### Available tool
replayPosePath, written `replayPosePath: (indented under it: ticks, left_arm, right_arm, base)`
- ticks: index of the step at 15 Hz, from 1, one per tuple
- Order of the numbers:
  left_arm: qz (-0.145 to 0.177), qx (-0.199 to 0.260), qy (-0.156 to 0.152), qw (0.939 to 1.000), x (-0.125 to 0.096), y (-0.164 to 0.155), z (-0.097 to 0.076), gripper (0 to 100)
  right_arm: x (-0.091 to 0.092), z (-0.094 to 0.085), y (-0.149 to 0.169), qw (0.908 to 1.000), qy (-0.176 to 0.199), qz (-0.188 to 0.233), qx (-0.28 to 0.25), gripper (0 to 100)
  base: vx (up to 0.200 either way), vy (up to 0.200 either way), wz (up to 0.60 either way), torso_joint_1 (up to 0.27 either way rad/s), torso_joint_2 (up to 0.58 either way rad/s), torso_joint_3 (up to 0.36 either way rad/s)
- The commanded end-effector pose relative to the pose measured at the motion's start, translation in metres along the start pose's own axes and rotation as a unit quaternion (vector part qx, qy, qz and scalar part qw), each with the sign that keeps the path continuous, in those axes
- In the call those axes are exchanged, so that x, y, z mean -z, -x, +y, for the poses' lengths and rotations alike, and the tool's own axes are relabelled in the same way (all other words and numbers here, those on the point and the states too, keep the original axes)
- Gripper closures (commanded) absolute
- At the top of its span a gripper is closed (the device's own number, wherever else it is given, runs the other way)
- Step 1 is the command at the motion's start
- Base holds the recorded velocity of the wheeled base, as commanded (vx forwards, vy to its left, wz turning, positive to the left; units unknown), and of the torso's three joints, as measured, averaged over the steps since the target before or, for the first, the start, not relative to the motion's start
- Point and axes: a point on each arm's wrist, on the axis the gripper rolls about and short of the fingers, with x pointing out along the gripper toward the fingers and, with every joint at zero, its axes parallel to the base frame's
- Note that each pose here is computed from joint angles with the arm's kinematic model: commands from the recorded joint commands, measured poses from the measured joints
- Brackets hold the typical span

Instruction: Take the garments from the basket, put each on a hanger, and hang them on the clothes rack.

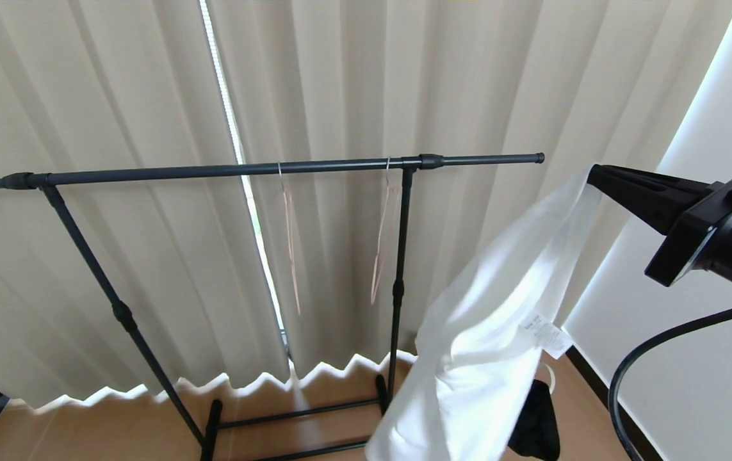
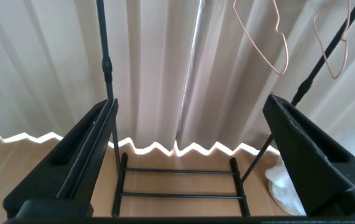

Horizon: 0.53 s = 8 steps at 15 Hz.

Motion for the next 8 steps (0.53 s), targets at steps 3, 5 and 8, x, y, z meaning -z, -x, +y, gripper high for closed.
replayPosePath:
  ticks: [3,5,8]
  left_arm:
    - [0.000,0.000,0.002,1.0000,-0.0004,0.0000,0.0000,0]
    - [0.000,0.000,0.002,1.0000,-0.0004,0.0000,0.0000,0]
    - [0.000,0.000,0.002,1.0000,-0.0004,0.0000,0.0000,0]
  right_arm:
    - [0.0008,0.0000,-0.0007,1.0000,0.001,0.002,0.001,100]
    - [0.0009,0.0000,-0.0002,1.0000,0.001,0.002,0.001,100]
    - [0.0012,0.0001,-0.0006,1.0000,0.001,0.003,0.000,100]
  base:
    - [0.000,0.067,0.00,0.007,0.00,0.001]
    - [0.000,0.200,0.00,0.002,0.00,0.000]
    - [0.000,0.133,0.00,0.003,0.00,0.000]
